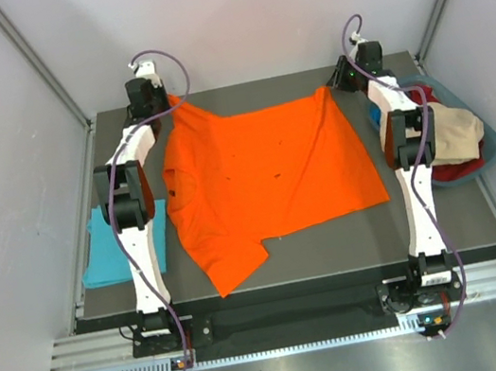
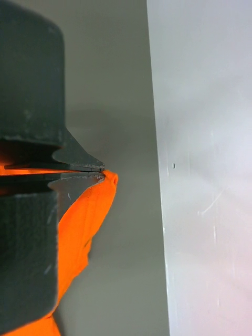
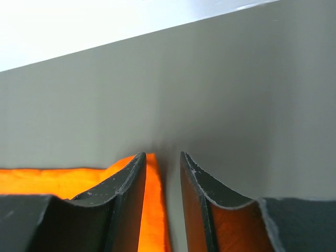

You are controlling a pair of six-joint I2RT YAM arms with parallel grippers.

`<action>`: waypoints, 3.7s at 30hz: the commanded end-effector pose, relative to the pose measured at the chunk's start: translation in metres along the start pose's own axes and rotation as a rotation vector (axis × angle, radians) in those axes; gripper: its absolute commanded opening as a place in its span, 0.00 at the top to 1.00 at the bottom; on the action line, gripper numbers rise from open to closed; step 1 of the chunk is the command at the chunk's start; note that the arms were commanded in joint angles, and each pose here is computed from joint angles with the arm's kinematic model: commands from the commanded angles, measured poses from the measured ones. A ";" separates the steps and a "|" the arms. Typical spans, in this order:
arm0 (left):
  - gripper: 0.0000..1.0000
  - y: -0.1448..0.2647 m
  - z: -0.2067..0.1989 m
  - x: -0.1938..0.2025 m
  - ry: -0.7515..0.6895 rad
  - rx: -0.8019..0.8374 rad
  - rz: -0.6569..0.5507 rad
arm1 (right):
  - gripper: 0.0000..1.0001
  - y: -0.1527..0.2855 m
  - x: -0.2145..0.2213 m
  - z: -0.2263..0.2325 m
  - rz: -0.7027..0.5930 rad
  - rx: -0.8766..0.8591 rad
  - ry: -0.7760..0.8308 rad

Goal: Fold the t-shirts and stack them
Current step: Flatten the tshirt out, then fold the tshirt

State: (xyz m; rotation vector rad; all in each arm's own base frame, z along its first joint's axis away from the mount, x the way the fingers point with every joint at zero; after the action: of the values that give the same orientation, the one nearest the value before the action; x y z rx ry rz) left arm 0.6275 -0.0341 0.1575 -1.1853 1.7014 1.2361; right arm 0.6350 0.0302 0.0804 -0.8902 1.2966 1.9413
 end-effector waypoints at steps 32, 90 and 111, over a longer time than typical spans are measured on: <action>1.00 -0.007 0.007 -0.031 0.031 -0.015 -0.075 | 0.74 -0.008 -0.002 -0.001 -0.037 -0.084 -0.111; 1.00 0.072 -0.014 -0.075 -0.008 -0.015 -0.121 | 1.00 0.076 -0.086 0.012 -0.396 -0.002 0.207; 1.00 0.173 -0.021 0.017 0.074 -0.186 0.253 | 1.00 0.115 -0.014 0.016 -0.227 0.027 0.108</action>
State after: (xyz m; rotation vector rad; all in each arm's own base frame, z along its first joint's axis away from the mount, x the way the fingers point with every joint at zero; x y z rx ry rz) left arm 0.4833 -0.0393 0.1855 -1.1197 1.8667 1.4999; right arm 0.5522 0.0199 0.1020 -1.0117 1.2475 1.8347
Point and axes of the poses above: each gripper's point midway between its finger pads, its own y axis back along the fingers, its own z axis along the line the jaws close on, x = y × z, the point moved 6 cm from there along y, back along the fingers, and after that the axes turned 13 degrees about y, right-handed, at the moved point
